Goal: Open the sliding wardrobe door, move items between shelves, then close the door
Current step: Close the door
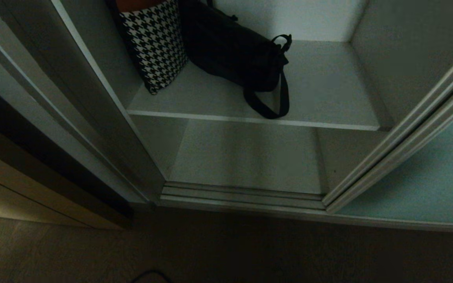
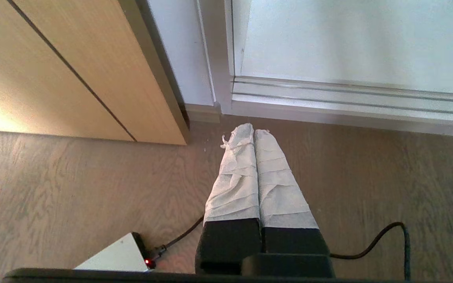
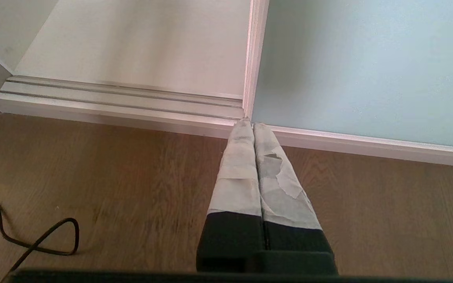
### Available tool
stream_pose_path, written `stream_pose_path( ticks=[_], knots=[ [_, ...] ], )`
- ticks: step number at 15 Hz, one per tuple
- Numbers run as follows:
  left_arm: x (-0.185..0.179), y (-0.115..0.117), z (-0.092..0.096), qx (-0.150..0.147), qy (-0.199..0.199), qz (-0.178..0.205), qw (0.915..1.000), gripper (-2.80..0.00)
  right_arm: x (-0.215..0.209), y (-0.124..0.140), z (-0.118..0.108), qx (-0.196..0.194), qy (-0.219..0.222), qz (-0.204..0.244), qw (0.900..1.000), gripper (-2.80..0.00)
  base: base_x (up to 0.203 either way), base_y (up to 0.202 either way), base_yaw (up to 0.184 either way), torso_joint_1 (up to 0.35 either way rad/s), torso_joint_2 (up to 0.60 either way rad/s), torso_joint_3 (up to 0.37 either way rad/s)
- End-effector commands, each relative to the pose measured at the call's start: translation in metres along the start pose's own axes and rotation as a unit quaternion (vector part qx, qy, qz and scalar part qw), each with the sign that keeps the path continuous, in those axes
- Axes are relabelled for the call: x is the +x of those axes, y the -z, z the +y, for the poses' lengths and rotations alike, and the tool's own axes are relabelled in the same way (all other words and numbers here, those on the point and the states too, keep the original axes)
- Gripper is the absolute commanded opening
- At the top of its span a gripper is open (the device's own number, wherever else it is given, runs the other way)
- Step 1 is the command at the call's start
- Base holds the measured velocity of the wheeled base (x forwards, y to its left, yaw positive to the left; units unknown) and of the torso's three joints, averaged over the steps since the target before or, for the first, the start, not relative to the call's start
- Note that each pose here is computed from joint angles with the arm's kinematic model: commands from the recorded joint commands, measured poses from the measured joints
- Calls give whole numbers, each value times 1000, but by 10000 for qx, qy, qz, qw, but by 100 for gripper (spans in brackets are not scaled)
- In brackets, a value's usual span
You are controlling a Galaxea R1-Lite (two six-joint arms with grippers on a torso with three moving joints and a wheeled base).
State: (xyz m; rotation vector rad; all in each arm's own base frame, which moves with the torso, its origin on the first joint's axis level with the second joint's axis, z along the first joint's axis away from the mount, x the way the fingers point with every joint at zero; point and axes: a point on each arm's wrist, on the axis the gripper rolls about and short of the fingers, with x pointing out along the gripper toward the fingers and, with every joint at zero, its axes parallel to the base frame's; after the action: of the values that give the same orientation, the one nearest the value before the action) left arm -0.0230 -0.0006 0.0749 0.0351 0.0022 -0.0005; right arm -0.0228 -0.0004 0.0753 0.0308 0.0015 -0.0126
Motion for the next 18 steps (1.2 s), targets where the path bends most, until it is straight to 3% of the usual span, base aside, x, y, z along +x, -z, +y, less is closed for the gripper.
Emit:
stream_pose_path(
  ticks=[1,18],
  knots=[
    [0,0,0,8,6,12,10000,-280,0,0,0,-1,-2,-20,10000,-280,0,0,0,0,0,0],
    [0,0,0,45,14,20,10000,-280,0,1,0,-1,-1,-2,10000,-280,0,0,0,1,0,12]
  ],
)
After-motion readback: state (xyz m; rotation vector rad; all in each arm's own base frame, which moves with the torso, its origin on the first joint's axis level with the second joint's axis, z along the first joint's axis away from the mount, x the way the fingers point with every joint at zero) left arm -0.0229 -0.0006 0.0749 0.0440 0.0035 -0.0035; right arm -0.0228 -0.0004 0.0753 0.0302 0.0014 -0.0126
